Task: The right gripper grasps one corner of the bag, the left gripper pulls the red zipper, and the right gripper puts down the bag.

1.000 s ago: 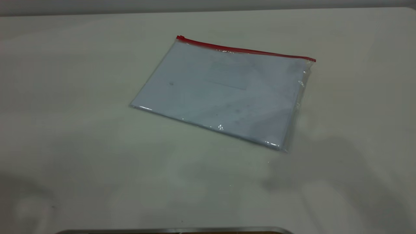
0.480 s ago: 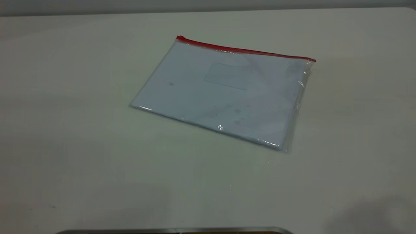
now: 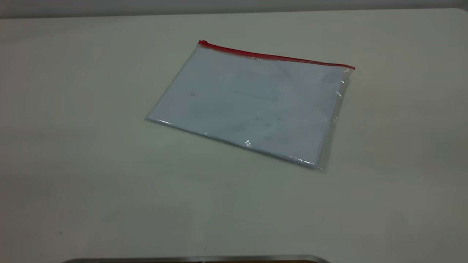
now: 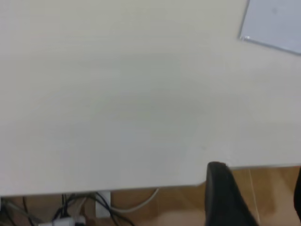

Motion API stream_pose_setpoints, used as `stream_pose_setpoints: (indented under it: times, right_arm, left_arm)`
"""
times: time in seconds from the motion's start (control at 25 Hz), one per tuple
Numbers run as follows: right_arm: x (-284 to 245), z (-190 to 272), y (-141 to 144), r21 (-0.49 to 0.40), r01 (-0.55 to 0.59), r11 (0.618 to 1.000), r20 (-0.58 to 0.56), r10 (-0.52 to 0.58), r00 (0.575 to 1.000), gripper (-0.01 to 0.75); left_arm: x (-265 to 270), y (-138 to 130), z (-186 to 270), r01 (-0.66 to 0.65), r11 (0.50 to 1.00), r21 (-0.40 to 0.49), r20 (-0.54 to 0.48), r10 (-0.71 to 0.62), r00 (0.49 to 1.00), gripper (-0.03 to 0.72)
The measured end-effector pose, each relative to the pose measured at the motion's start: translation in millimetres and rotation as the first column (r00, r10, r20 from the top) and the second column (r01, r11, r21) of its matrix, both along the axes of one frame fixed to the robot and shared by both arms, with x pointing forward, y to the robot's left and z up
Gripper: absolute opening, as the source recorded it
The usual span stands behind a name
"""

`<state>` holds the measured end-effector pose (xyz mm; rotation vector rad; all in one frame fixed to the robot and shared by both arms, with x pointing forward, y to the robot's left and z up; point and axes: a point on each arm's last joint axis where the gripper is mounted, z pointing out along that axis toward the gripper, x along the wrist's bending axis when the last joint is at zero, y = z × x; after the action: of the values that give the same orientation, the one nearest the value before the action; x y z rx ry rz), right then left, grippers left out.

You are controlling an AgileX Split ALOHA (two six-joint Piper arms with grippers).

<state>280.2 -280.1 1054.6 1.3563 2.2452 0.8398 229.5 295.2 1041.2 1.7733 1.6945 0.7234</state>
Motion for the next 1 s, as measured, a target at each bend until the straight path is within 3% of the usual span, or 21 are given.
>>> stream_pose_setpoints:
  times: [0.24,0.76,0.84,0.92,1.0]
  right_arm:
    - [-7.0,-18.2,3.3,-0.023,-0.122,0.992,-0.021,0.122,0.992,0.477]
    - [-10.0,-18.3,2.1,-0.016,-0.132,0.991,-0.003,0.132,0.991,0.478]
    - [-12.0,-17.8,-0.7,0.007,-0.065,0.998,0.011,0.065,0.998,0.478]
    - [-12.4,-17.0,-5.1,0.032,0.088,0.996,0.021,-0.089,0.996,0.478]
    - [-15.1,-15.9,-11.3,0.051,0.276,0.960,0.052,-0.279,0.959,0.478]
  left_arm:
    - [-3.0,0.5,-0.3,0.017,0.999,0.030,0.022,-0.017,1.000,0.426]
    - [0.6,1.2,-8.2,0.015,0.999,0.035,0.011,-0.015,1.000,0.426]
    - [0.6,1.2,-8.2,0.015,0.999,0.035,0.011,-0.015,1.000,0.426]
    - [0.6,1.1,-8.2,0.015,0.999,0.034,0.011,-0.015,1.000,0.426]
    - [0.7,1.1,-8.2,0.015,0.999,0.034,0.012,-0.015,1.000,0.426]
